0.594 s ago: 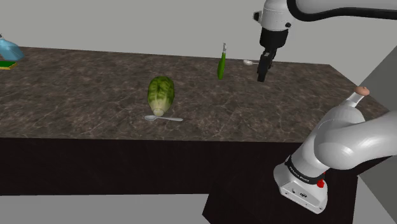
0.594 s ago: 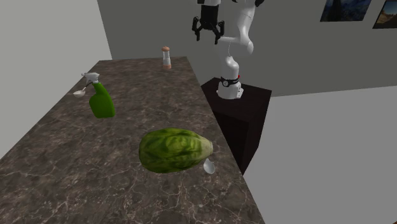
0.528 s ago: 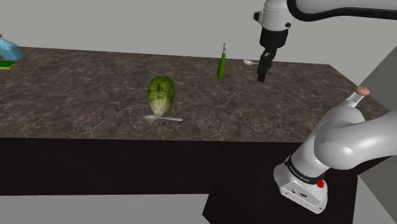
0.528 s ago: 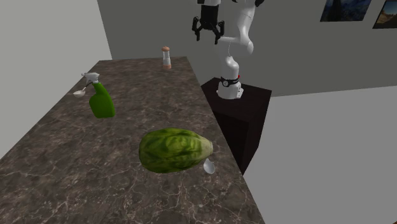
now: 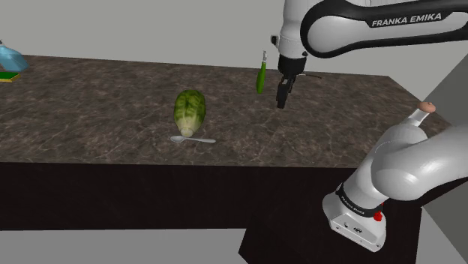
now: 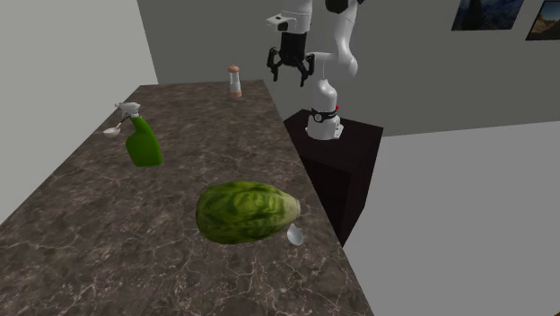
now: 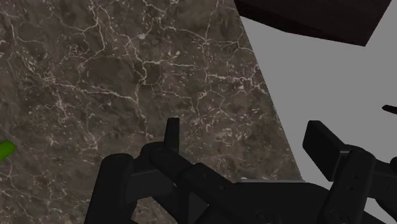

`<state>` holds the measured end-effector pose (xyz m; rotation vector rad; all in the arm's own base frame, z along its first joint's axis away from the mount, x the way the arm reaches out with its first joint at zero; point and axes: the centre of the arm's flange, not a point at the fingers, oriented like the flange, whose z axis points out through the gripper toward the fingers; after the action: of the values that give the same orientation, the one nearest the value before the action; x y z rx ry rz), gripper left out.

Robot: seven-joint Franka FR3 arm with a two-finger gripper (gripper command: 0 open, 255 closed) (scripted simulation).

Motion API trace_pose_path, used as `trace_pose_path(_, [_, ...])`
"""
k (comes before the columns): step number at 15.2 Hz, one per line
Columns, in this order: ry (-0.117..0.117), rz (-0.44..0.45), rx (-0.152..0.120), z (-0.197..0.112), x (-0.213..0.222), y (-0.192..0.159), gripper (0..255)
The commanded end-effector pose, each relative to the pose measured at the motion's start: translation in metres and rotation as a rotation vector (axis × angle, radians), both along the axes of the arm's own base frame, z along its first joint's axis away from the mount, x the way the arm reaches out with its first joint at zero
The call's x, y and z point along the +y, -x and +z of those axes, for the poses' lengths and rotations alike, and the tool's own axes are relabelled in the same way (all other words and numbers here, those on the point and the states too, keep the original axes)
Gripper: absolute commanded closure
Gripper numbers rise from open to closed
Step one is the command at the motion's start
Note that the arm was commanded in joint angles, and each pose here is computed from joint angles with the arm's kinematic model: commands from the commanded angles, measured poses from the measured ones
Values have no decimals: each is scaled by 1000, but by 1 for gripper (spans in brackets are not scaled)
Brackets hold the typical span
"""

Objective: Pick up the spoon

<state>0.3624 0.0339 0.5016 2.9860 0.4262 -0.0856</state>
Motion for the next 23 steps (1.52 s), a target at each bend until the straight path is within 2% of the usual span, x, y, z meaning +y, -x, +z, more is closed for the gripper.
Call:
trace_pose_path(1, [-2, 24, -17, -17, 6, -14, 0])
trace_pose_path(23, [-20, 284, -180, -192, 121, -183, 0])
